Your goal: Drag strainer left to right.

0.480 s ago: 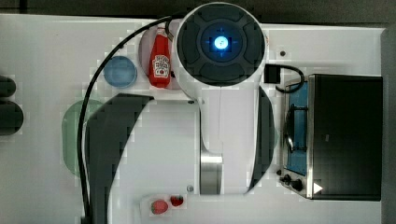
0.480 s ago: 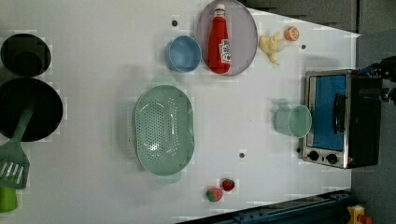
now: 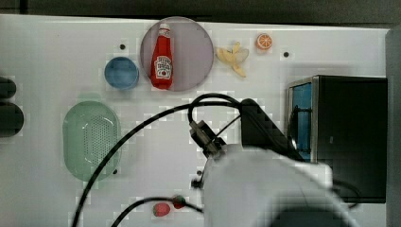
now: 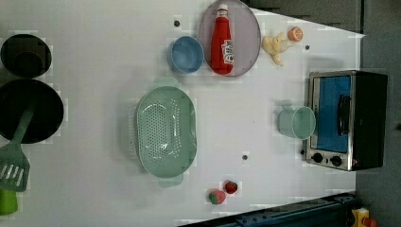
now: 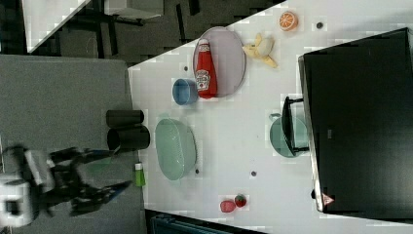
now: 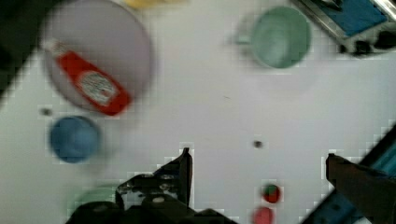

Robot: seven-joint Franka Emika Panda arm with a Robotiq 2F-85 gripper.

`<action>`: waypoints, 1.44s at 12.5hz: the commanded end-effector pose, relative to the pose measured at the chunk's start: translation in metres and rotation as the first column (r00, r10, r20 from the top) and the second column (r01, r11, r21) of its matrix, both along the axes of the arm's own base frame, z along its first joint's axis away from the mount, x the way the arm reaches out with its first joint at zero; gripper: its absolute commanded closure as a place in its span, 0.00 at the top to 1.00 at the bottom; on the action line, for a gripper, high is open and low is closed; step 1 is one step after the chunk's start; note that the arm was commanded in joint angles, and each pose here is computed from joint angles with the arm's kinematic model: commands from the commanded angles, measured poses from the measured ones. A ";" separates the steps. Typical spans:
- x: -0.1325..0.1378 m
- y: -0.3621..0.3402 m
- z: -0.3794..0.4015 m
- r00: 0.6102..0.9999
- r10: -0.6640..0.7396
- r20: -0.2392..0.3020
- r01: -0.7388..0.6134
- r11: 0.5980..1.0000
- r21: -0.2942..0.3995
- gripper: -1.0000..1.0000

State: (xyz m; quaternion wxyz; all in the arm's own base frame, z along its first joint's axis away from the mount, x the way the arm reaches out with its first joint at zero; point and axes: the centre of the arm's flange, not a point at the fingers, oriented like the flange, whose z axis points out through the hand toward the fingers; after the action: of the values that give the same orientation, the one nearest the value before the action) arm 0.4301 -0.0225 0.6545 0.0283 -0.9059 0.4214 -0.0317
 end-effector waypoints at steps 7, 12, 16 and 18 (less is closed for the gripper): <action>0.029 0.237 -0.115 0.982 -0.098 -0.161 0.078 0.989 -0.122 1.00; 0.024 0.342 -0.199 0.912 -0.387 -0.136 0.379 0.922 -0.080 1.00; 0.023 0.361 -0.296 0.856 -0.478 -0.198 0.470 0.878 -0.088 1.00; 0.028 0.365 -0.344 0.825 -0.516 -0.231 0.518 0.853 -0.058 1.00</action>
State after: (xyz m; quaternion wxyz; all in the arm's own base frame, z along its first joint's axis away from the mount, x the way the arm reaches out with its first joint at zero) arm 0.4341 0.3779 0.3471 -0.0049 -0.8140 0.5787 0.0497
